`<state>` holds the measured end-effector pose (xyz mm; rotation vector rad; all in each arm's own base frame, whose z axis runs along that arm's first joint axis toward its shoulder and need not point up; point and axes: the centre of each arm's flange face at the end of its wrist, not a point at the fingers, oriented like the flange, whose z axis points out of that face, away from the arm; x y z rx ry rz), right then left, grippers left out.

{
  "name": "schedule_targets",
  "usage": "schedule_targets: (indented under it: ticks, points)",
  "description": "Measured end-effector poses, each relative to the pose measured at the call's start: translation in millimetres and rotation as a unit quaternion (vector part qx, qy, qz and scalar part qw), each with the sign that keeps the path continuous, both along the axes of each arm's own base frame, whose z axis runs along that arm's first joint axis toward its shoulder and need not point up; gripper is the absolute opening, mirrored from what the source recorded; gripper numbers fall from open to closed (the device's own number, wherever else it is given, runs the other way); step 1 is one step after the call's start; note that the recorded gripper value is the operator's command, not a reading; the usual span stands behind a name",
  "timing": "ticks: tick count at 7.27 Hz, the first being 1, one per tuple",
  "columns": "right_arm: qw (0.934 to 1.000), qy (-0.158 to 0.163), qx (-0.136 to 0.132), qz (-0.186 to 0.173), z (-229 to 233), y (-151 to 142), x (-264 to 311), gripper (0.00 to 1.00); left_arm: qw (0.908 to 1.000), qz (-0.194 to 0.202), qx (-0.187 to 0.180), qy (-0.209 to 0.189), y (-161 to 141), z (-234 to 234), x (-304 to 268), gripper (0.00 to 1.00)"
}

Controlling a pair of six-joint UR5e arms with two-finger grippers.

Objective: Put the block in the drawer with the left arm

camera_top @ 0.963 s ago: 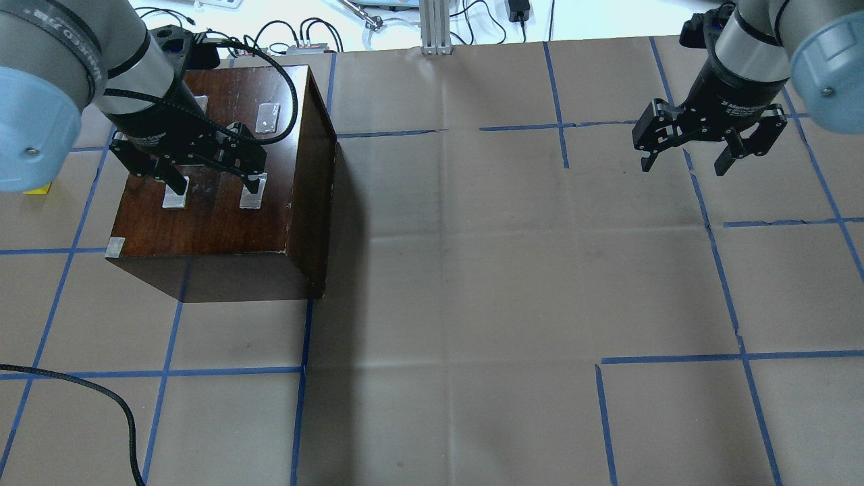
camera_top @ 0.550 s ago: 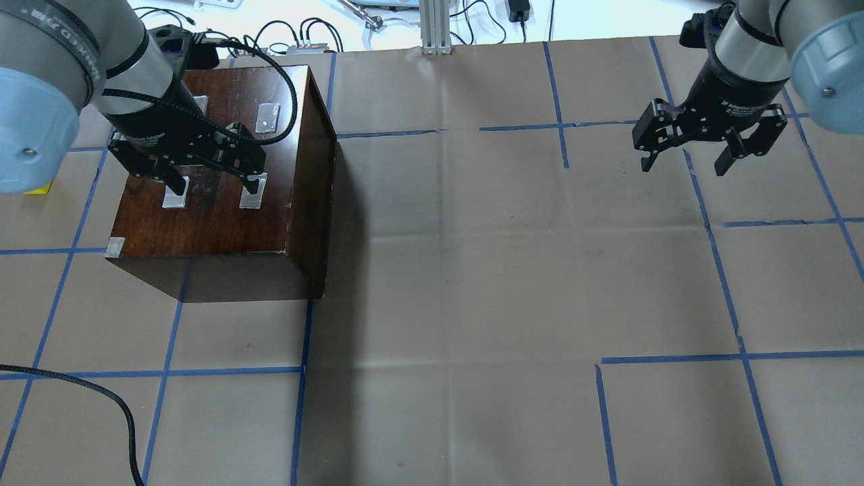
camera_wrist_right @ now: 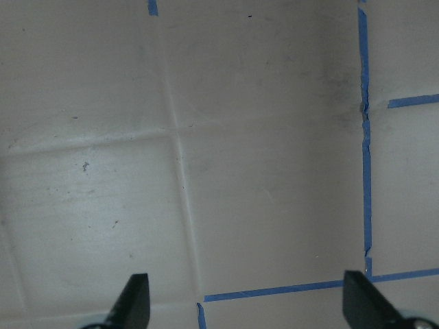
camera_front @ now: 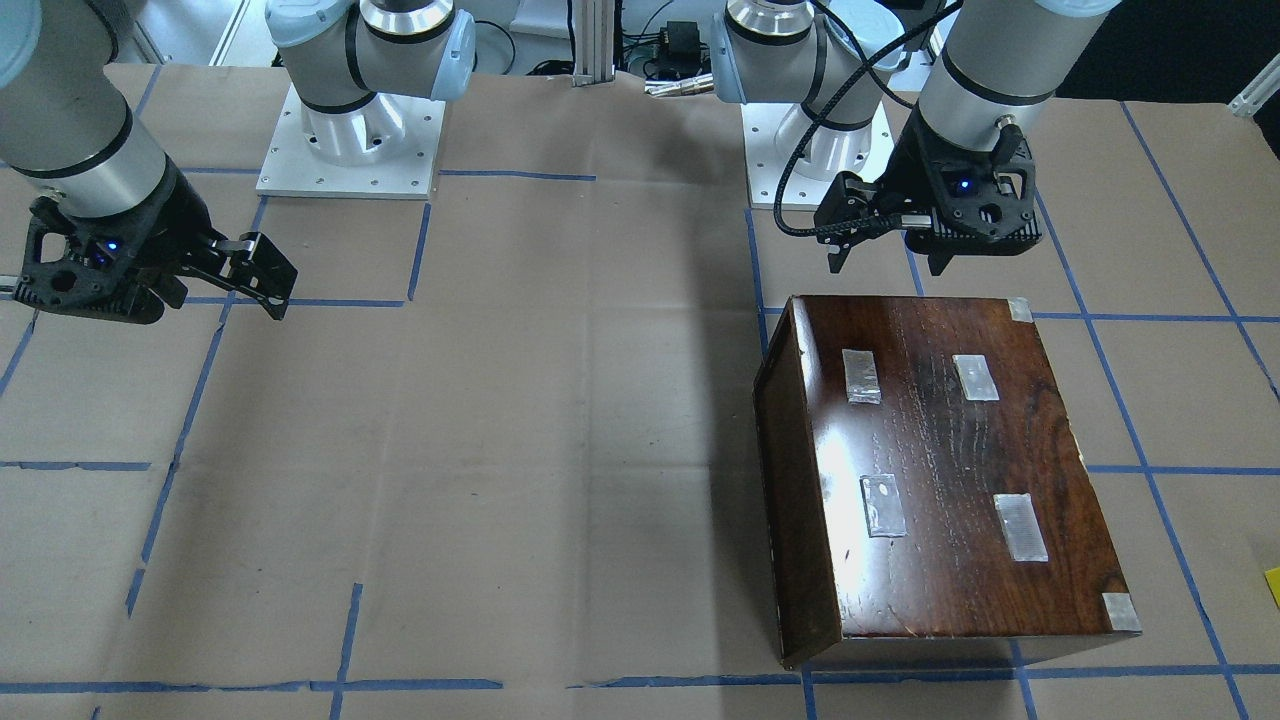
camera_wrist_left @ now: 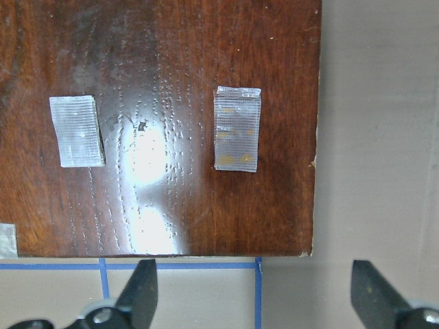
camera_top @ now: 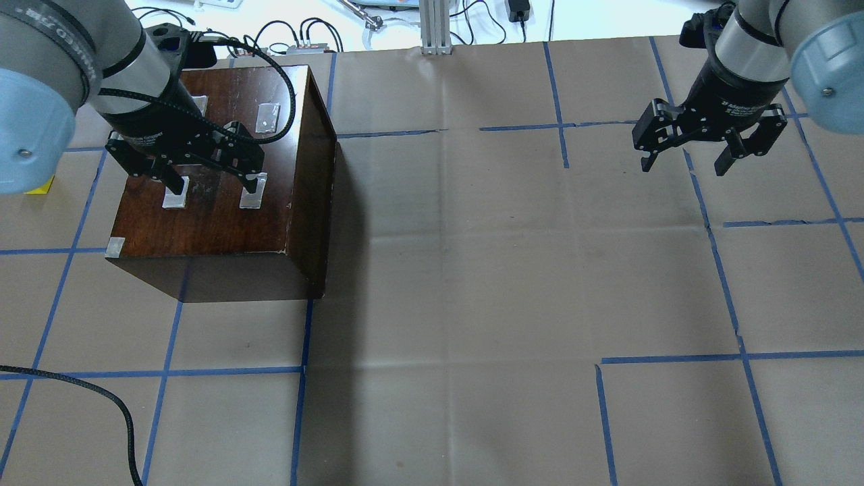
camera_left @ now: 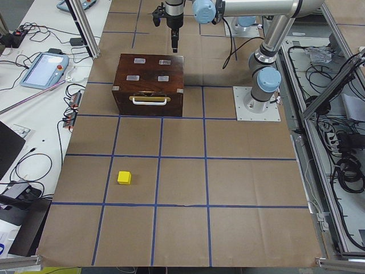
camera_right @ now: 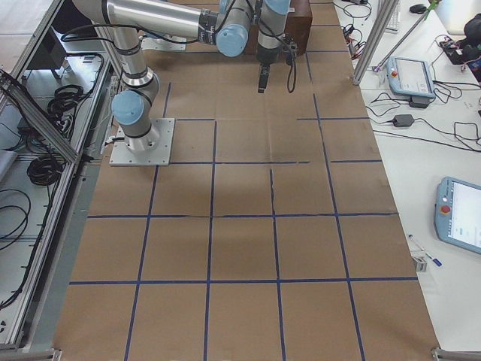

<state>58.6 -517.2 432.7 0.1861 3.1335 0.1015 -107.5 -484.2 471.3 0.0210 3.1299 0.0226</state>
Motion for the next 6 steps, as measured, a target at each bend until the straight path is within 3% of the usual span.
schedule_targets:
  ticks: [3, 6]
  points:
    - [1.0, 0.0, 0.0, 0.0, 0, 0, 0, 1.0, 0.9999, 0.013, 0.002, 0.001, -11, -5, 32, 0.99]
    - [1.0, 0.0, 0.0, 0.0, 0, 0, 0, 1.0, 0.9999, -0.002, 0.011, 0.009, -40, -26, 137, 0.99]
